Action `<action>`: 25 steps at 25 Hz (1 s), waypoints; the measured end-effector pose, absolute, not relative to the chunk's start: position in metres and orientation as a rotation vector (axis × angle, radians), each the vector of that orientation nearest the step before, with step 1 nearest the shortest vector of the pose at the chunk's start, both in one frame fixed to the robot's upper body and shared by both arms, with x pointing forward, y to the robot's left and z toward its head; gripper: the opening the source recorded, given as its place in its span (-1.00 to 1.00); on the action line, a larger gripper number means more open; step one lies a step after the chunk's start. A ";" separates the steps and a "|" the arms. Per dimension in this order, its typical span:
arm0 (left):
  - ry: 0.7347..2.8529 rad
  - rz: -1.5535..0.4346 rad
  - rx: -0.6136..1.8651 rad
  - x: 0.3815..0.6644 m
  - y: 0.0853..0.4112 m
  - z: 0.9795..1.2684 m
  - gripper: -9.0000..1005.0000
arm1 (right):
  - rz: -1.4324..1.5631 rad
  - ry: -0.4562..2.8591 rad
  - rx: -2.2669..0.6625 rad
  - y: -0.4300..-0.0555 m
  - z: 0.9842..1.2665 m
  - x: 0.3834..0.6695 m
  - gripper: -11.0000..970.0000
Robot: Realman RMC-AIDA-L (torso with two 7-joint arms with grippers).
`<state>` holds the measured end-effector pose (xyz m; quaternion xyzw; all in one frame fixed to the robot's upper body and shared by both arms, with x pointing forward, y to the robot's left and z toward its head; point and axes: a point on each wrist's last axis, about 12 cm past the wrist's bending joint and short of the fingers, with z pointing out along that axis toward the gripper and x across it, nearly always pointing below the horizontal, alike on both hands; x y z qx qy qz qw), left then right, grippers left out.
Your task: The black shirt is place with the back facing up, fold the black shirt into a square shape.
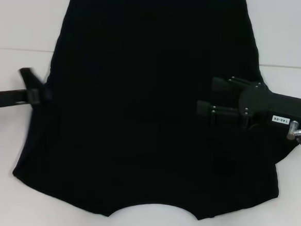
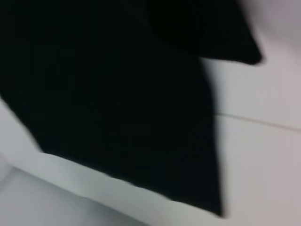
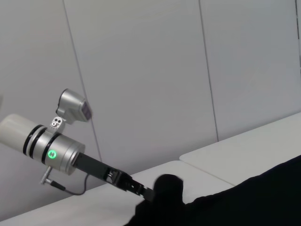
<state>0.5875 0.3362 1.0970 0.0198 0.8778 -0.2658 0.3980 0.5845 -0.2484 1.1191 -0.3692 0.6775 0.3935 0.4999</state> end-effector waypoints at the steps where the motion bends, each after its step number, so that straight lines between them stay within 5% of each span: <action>1: 2.215 -0.704 0.098 0.589 0.326 1.097 -0.98 | 0.951 1.640 -0.891 -0.249 1.119 0.584 0.86; 7: 2.173 -0.801 0.289 0.590 0.289 1.096 -0.98 | 0.954 1.644 -0.887 -0.250 1.119 0.585 0.86; 16: 2.191 -0.850 0.349 0.587 0.278 1.091 -0.92 | 0.951 1.645 -0.887 -0.250 1.120 0.586 0.86; 25: 1.868 -1.165 0.610 0.563 0.250 1.106 -0.22 | 0.990 1.837 -0.694 -0.272 1.127 0.598 0.85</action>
